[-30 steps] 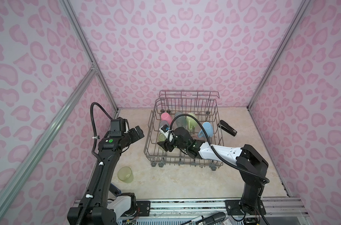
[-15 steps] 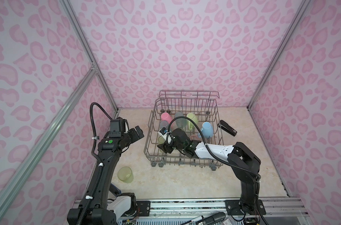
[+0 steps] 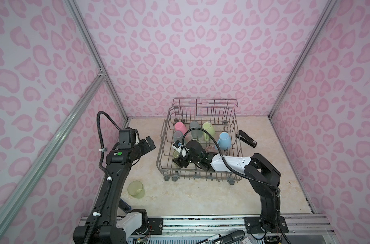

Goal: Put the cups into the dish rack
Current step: 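Lower the green glass into the rack near the other green glass with the right gripper, then open the right gripper off the glass and lift it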

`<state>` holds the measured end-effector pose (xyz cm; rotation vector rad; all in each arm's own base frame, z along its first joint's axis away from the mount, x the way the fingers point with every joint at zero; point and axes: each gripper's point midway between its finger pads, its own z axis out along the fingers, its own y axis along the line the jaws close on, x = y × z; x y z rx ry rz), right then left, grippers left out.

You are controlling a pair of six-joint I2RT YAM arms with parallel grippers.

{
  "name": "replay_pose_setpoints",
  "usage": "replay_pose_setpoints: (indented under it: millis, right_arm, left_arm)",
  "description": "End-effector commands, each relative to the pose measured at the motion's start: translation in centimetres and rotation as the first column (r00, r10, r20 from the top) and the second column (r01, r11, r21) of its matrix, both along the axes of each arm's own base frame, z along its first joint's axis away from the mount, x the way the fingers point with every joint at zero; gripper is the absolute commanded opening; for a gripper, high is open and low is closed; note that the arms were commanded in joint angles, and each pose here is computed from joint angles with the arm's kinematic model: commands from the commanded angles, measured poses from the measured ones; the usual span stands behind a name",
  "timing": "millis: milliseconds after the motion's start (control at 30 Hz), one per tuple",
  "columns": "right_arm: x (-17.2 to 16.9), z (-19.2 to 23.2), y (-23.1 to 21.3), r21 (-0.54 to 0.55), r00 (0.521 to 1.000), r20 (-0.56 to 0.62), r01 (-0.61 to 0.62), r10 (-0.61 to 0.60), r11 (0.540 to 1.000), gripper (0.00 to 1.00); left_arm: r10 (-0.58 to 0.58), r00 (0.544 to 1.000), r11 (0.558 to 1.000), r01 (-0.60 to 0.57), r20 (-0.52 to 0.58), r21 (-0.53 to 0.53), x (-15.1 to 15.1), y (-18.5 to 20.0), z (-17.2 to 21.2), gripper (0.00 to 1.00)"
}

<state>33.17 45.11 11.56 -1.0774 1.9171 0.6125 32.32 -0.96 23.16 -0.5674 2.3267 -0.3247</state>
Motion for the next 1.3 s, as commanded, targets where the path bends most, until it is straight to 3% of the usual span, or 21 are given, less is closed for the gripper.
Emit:
replay_pose_setpoints:
  millis: [0, 300, 733, 1000, 1167, 1267]
  right_arm:
    - [-0.5, -0.1, 0.3, -0.007, 1.000, -0.005, -0.027, 0.027, 1.000, 0.81]
    - [-1.3, 4.9, 1.0, 0.080, 0.998, 0.039, -0.047, 0.044, 0.996, 0.92]
    - [-3.4, 13.1, -0.4, 0.207, 0.989, 0.140, -0.080, 0.052, 0.975, 0.91]
    - [-4.7, 15.1, -3.4, 0.105, 0.982, 0.180, -0.074, 0.054, 0.992, 0.88]
    - [-5.5, 13.1, -6.7, -0.028, 0.985, 0.170, -0.024, 0.028, 0.999, 0.87]
    - [-6.1, 12.2, -8.7, -0.044, 0.984, 0.178, 0.014, -0.006, 0.999, 0.87]
  left_arm:
    - [0.024, 0.999, 1.000, -0.024, 0.043, 0.000, 0.7, 0.3, 1.1, 0.99]
    - [0.074, 0.997, 0.997, -0.074, 0.022, 0.016, 0.6, 1.2, 1.2, 0.97]
    - [0.126, 0.981, 0.992, -0.120, -0.147, 0.051, -1.5, 2.0, -1.2, 0.99]
    - [0.198, 0.942, 0.980, -0.182, -0.272, 0.083, -4.5, 2.8, -3.0, 0.95]
    - [0.241, 0.893, 0.969, -0.241, -0.381, 0.049, -7.3, 2.3, -4.9, 0.92]
    - [0.278, 0.862, 0.957, -0.287, -0.424, 0.044, -8.9, 2.3, -5.7, 0.90]
